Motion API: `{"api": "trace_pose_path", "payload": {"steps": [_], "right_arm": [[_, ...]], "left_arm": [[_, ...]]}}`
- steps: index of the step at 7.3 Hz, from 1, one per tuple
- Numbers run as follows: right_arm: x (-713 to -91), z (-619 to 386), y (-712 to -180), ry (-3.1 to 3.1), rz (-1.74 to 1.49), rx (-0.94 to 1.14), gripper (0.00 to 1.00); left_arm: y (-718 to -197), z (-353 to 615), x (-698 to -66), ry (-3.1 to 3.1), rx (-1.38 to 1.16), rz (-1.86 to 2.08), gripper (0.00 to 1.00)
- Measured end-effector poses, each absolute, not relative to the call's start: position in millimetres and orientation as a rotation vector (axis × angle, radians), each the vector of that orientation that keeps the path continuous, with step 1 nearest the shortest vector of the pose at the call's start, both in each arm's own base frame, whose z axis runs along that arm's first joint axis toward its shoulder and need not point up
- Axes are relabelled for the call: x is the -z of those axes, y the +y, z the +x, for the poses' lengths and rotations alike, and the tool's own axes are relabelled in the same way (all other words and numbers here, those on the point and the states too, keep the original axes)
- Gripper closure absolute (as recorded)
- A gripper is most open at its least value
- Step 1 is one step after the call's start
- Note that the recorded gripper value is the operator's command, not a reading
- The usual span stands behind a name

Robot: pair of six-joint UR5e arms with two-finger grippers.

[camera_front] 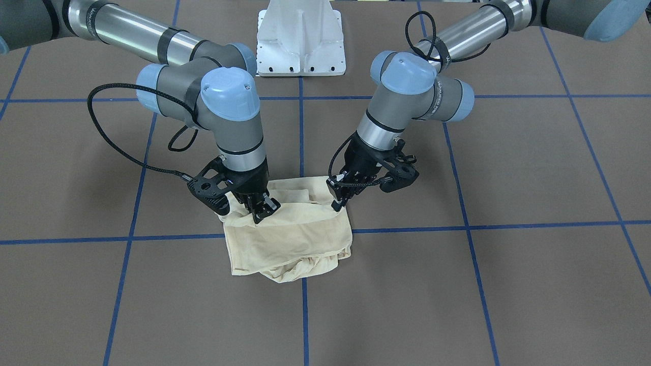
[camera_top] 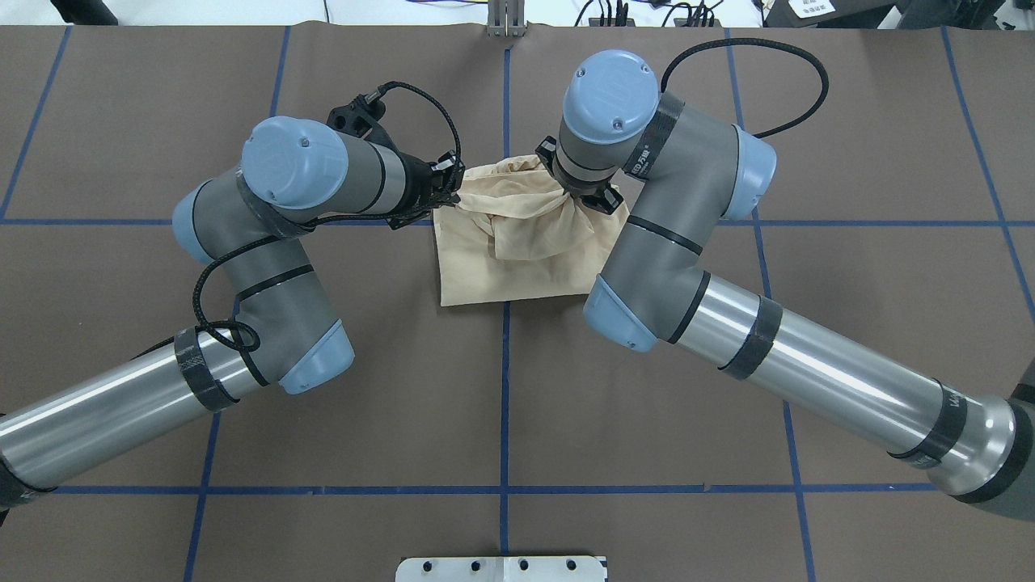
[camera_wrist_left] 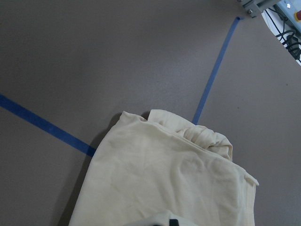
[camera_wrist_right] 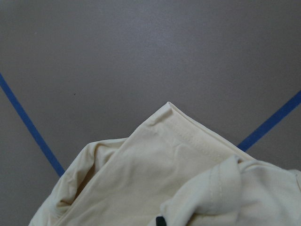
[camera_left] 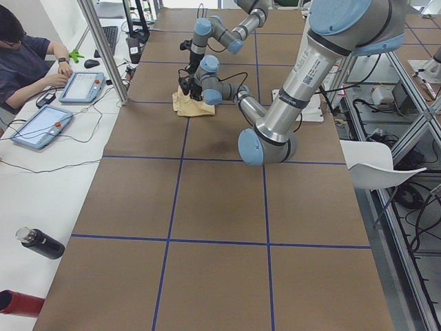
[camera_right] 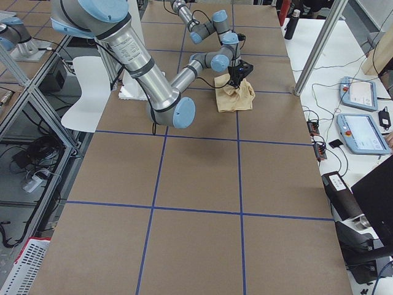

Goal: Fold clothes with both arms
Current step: 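Fold the near shirt end over onto the far half with both grippers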

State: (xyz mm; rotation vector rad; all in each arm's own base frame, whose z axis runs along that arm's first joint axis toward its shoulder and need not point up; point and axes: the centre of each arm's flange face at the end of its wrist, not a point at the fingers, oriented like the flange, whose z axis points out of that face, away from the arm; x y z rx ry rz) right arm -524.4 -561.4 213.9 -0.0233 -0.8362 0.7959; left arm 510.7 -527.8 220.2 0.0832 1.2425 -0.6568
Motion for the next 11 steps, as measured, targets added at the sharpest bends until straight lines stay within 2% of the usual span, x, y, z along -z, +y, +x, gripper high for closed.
{"api": "trace_pose_path", "payload": {"steps": [9, 10, 11], "right_arm": [[-240.8, -541.9, -599.9, -0.837, -0.016, -0.805, 1.0], [-235.7, -542.7, -601.0, -0.845, -0.014, -0.804, 0.82], [-230.5, -543.5, -601.4, -0.852, -0.013, -0.803, 0.23]], "left_arm": [[-572.1, 516.1, -255.3, 1.25, 0.694, 0.111, 1.0], [-573.4, 517.0, -249.9, 1.259, 0.695, 0.112, 1.0], [-573.8, 517.8, -243.8, 1.268, 0.695, 0.112, 1.0]]}}
